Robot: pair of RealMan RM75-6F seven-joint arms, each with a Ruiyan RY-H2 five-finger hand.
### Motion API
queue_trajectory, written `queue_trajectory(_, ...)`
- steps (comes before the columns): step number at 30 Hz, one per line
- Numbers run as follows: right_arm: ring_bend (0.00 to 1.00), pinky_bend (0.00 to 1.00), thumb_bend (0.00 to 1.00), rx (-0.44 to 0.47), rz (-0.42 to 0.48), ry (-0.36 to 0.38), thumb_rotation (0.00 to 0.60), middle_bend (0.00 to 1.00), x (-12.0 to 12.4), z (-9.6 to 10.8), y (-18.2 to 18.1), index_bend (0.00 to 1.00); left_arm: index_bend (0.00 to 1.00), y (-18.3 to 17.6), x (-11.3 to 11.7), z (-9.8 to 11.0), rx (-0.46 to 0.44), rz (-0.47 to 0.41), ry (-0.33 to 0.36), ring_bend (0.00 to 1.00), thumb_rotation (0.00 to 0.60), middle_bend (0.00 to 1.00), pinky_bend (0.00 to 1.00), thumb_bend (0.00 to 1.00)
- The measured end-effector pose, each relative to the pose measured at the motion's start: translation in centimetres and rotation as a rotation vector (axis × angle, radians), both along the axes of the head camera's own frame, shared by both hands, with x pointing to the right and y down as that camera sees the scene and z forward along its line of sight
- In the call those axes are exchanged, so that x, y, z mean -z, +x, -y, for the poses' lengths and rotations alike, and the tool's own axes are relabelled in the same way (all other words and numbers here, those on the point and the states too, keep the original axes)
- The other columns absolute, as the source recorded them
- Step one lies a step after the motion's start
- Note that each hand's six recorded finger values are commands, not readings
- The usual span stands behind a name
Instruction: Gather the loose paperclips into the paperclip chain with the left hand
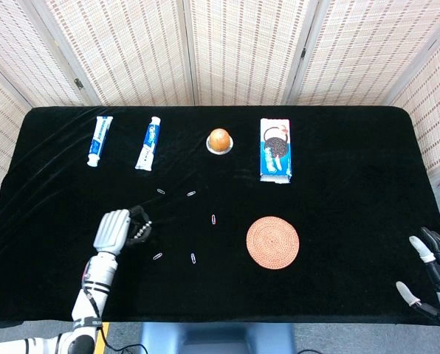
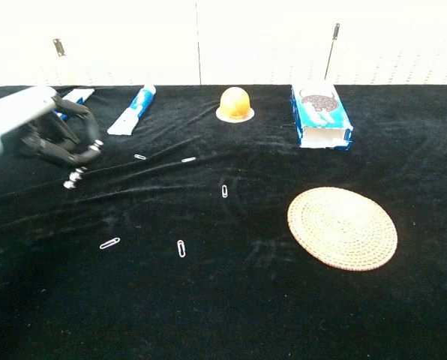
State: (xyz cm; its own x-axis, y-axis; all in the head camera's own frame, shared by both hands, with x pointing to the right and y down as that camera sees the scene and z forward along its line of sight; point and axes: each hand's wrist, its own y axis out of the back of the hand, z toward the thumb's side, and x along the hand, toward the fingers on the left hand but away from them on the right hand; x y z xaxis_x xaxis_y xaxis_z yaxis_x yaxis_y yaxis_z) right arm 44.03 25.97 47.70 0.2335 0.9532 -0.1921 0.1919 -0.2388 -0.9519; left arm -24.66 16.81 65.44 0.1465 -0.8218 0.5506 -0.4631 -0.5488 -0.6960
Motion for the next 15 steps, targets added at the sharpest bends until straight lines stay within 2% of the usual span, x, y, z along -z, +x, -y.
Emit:
queue_trajectory(7, 0.00, 0.00, 0.28, -0.004, 0.023, 0.040, 0.600, 0.00, 1.2, -0.8, 0.7, 0.00, 0.82, 3.2, -2.1, -2.1, -0.045, -0.020, -0.004, 1.00, 0.600, 1.00, 1.00, 0.55)
queue_trajectory(15, 0.00, 0.00, 0.28, -0.008, 0.028, 0.046, 0.600, 0.00, 1.4, -1.1, 0.9, 0.00, 0.82, 5.7, -2.8, -3.4, -0.097, -0.038, -0.012, 1.00, 0.600, 1.00, 1.00, 0.55)
